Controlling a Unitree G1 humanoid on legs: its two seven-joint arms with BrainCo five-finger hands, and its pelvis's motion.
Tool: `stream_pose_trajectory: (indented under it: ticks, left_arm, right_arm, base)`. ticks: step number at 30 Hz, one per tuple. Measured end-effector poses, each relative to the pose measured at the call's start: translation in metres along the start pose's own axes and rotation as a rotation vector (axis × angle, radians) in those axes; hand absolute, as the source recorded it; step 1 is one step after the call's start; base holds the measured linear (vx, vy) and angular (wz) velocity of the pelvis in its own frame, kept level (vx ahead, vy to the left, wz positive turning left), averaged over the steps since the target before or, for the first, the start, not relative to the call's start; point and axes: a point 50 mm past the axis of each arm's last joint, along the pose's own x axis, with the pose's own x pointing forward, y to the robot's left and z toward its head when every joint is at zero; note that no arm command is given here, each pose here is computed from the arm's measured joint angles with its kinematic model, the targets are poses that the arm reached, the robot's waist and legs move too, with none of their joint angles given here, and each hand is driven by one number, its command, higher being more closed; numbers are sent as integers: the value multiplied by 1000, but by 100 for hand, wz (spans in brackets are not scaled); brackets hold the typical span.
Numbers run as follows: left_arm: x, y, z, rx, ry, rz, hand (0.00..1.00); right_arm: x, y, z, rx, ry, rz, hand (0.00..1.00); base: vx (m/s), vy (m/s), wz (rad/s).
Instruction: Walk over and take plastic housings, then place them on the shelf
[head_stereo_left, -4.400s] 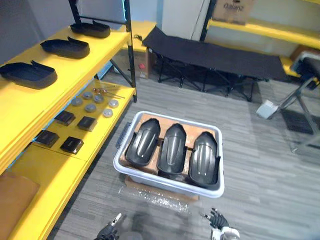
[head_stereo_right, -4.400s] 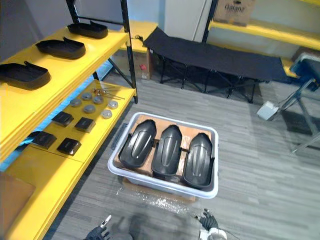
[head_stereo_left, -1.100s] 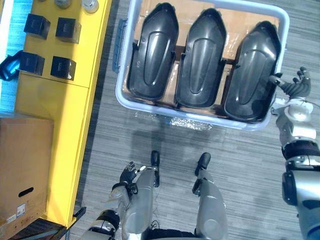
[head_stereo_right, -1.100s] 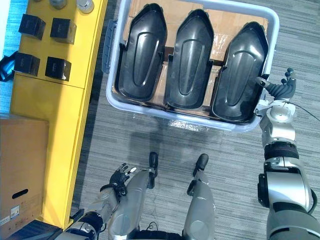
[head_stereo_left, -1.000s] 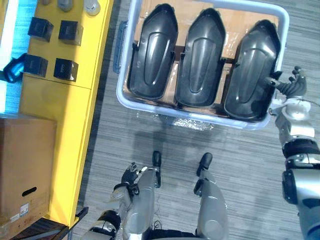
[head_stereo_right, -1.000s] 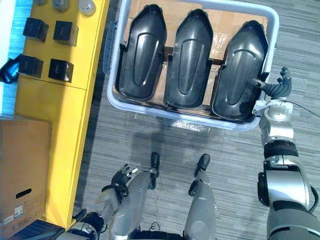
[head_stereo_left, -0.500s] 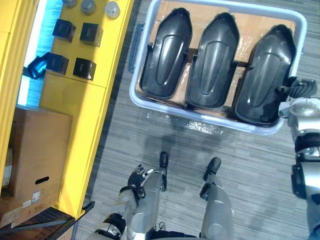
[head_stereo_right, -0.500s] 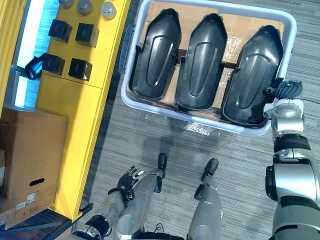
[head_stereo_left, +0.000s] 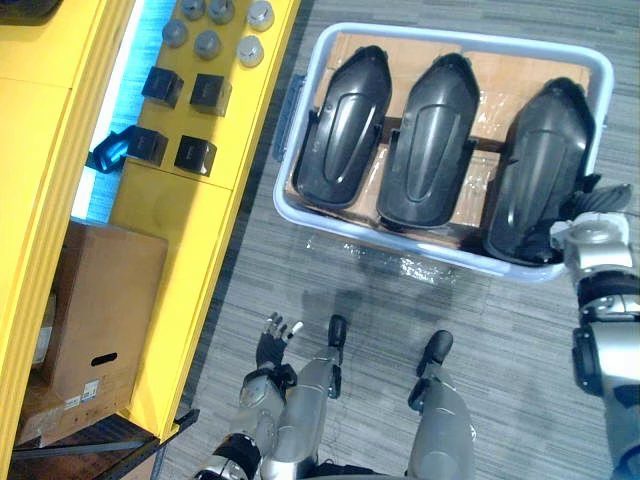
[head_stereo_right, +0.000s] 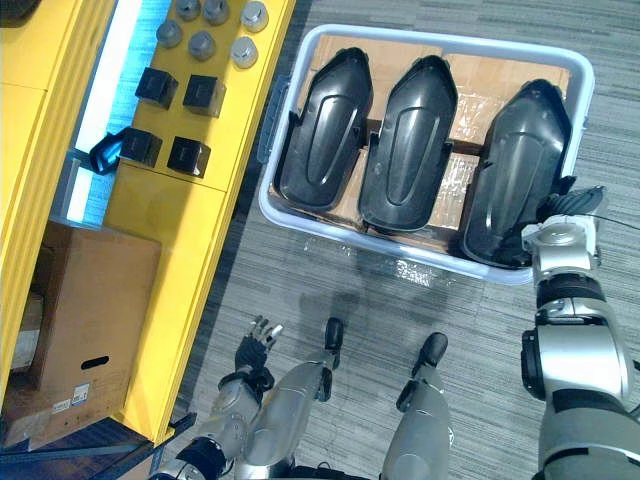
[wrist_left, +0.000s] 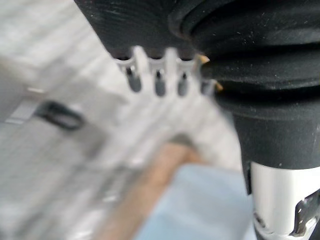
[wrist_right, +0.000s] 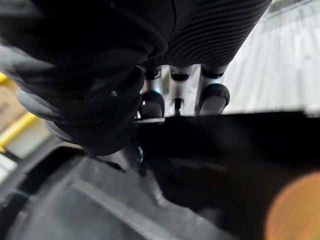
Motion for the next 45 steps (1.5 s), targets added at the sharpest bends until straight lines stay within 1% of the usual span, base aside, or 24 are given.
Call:
stream_pose_trajectory:
  ticks: [2,5,7,9,10,11,12,14,15,16,17,18,19,21,22,23,24,26,29,31,34,40,44,45]
  left_arm:
    - [2,-3,17,-45,-72,52,0]
    - [1,-4,37,-101,-153,122,0]
    - [-1,-6,55,-86,-241,161,0]
    - [-6,-12,79,-19,-368,199,0]
    - [-10,-18,96,80,-475,214,0]
    - [-14,-23,114,154,-573,208,0]
    - [-15,-25,123,178,-614,205,0]
    - [-18,-33,161,225,-767,170,0]
    - [-18,-37,170,230,-797,150,0]
    - [-18,-46,186,238,-848,95,0]
    - [-19,-51,192,244,-866,59,0]
    - [-18,-66,201,259,-875,-45,0]
    - [-18,-69,201,260,-866,-66,0]
    - [-13,-96,189,278,-728,-264,0]
    - [-12,-99,186,281,-707,-285,0]
    - [-7,-110,177,294,-627,-352,0]
    - [-3,-115,171,299,-581,-379,0]
    - [16,-133,150,251,-375,-445,0]
    - [33,-145,140,185,-218,-464,0]
    - [36,-153,144,169,-202,-484,0]
    - [35,-170,150,172,-203,-529,0]
    - [27,-192,161,125,-256,-558,0]
    - [25,-196,170,26,-286,-576,0]
    - [23,-199,175,-21,-292,-593,0]
  right_arm:
    - [-1,-2,14,11,-79,-38,100]
    - [-3,-3,17,-11,-129,-64,100]
    - [-5,-4,23,8,-169,-85,100]
    - [-8,-4,28,22,-212,-98,100]
    - [-9,-4,31,27,-228,-108,100]
    - [-10,-4,35,38,-242,-117,100]
    - [-11,-3,36,43,-248,-123,100]
    - [-14,0,39,72,-272,-142,100]
    - [-15,0,41,80,-285,-149,100]
    - [-17,-1,46,89,-317,-167,100]
    - [-18,-1,48,96,-335,-172,100]
    - [-21,1,55,121,-374,-181,100]
    - [-22,1,56,127,-381,-180,100]
    - [-30,6,70,175,-442,-192,100]
    - [-31,7,72,185,-449,-194,100]
    - [-34,8,83,224,-478,-195,100]
    - [-36,9,90,241,-494,-195,100]
    - [-48,11,119,322,-587,-198,100]
    - [-73,21,146,436,-701,-174,100]
    - [-87,26,157,475,-758,-143,100]
    - [-105,33,168,482,-846,-105,100]
    - [-133,51,178,516,-907,-28,100]
    - [-141,56,179,537,-933,-1,100]
    - [-145,60,178,523,-953,24,100]
  base:
    - [-29,-6,10]
    - [3,-17,11]
    - [0,0,0]
    - [0,0,0]
    - [15,-11,-7]
    - [19,-13,-9]
    - [24,-14,-7]
    - [23,-11,-3]
    - [13,-8,-5]
    - [2,-5,-5]
    - [8,-18,-7]
    - [4,-14,-6]
    - [17,-34,-5]
    - [24,-35,-4]
    - [26,-26,-13]
    - [21,-19,-17]
    - [23,-22,-23]
    - [12,-18,-14]
    - [1,-15,-25]
    - [10,-23,-31]
    - [2,-20,-15]
    - [15,-26,-15]
    - [23,-14,-10]
    - [29,2,-9]
